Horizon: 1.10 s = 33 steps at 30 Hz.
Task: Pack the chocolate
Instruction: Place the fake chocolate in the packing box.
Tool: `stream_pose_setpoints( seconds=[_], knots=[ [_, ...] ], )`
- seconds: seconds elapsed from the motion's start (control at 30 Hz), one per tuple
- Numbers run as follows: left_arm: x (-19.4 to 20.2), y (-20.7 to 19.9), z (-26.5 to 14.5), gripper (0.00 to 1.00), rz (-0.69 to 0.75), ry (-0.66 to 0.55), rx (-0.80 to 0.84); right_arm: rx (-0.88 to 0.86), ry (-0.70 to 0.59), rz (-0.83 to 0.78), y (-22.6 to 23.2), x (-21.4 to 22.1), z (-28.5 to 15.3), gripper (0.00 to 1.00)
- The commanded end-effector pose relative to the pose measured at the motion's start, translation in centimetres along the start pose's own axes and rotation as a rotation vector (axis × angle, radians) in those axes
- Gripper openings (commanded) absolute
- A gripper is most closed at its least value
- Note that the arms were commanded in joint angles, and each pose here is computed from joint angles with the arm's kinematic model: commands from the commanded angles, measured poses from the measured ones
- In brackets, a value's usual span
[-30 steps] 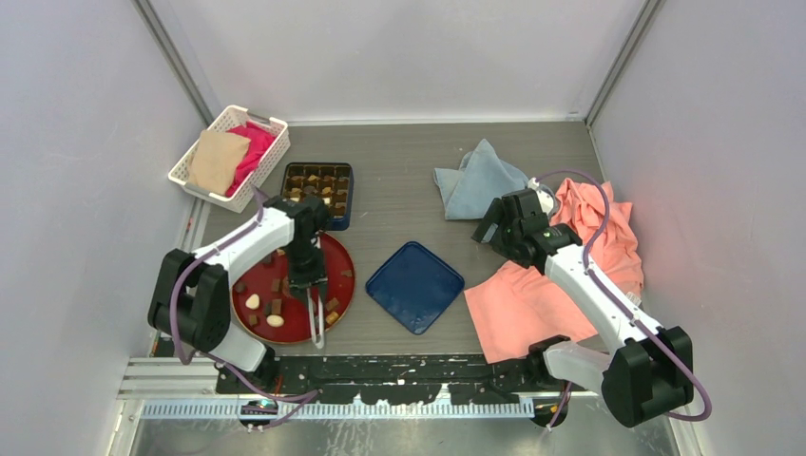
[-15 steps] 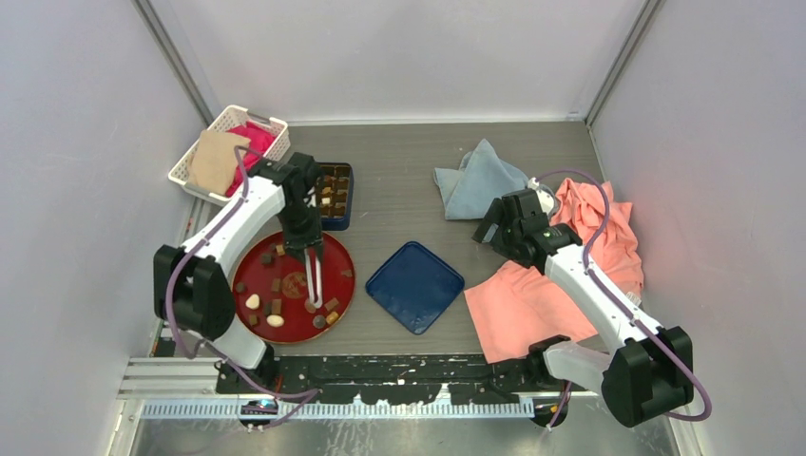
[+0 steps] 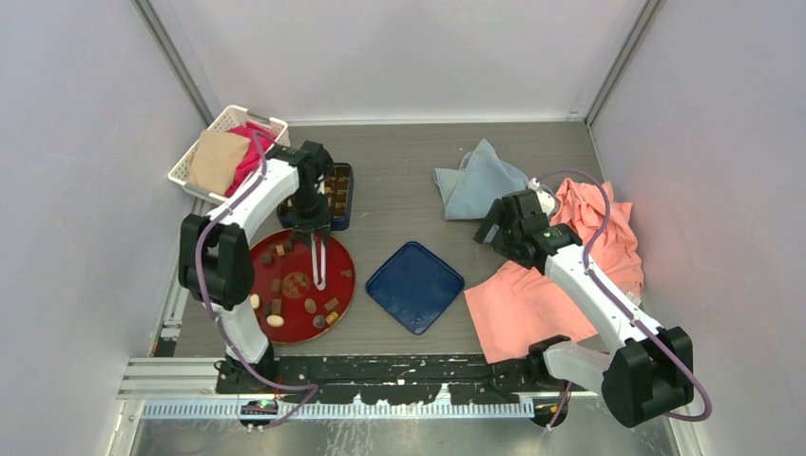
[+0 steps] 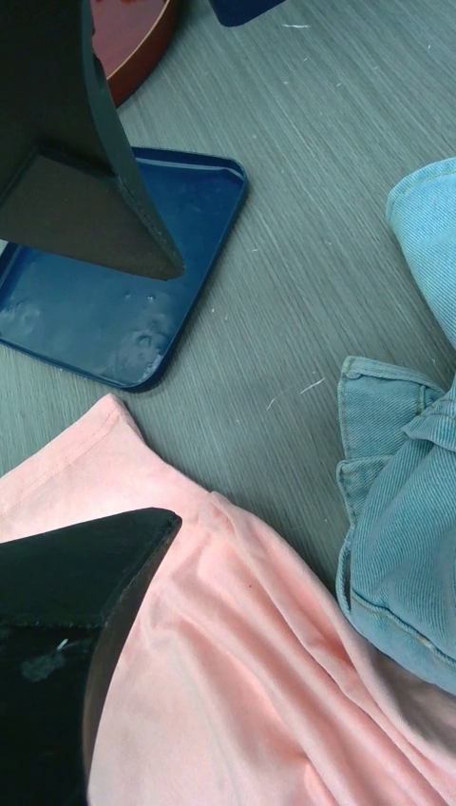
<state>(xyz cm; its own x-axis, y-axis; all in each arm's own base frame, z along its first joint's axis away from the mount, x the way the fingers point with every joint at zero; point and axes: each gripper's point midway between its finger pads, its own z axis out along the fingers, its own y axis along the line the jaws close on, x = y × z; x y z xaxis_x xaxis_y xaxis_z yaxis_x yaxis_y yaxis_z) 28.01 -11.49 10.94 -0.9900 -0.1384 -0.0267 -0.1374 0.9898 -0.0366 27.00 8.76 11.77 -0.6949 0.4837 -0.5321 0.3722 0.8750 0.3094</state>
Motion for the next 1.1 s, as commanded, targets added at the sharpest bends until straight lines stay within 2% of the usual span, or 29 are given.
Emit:
stream_pose_setpoints(
  seconds=[0.0, 0.6, 0.83, 1.07],
  knots=[
    [-2.1, -0.3, -0.5, 0.25, 0.035, -0.052, 0.014, -0.016, -0.048, 0.007, 1.0, -1.6, -0.6, 0.96],
    [-3.3, -0.2, 0.6, 0.26, 0.037, -0.041, 0.012, -0.003, -0.048, 0.010, 0.9, -1.8, -0.6, 0.95],
    [-2.8, 0.1, 0.3, 0.35, 0.034, -0.038, 0.007, -0.008, -0.046, 0.013, 1.0, -1.7, -0.5, 0.95],
    [-2.9, 0.1, 0.2, 0.39, 0.034, -0.037, 0.001, -0.013, -0.045, 0.014, 1.2, -1.8, -0.5, 0.96]
  ],
)
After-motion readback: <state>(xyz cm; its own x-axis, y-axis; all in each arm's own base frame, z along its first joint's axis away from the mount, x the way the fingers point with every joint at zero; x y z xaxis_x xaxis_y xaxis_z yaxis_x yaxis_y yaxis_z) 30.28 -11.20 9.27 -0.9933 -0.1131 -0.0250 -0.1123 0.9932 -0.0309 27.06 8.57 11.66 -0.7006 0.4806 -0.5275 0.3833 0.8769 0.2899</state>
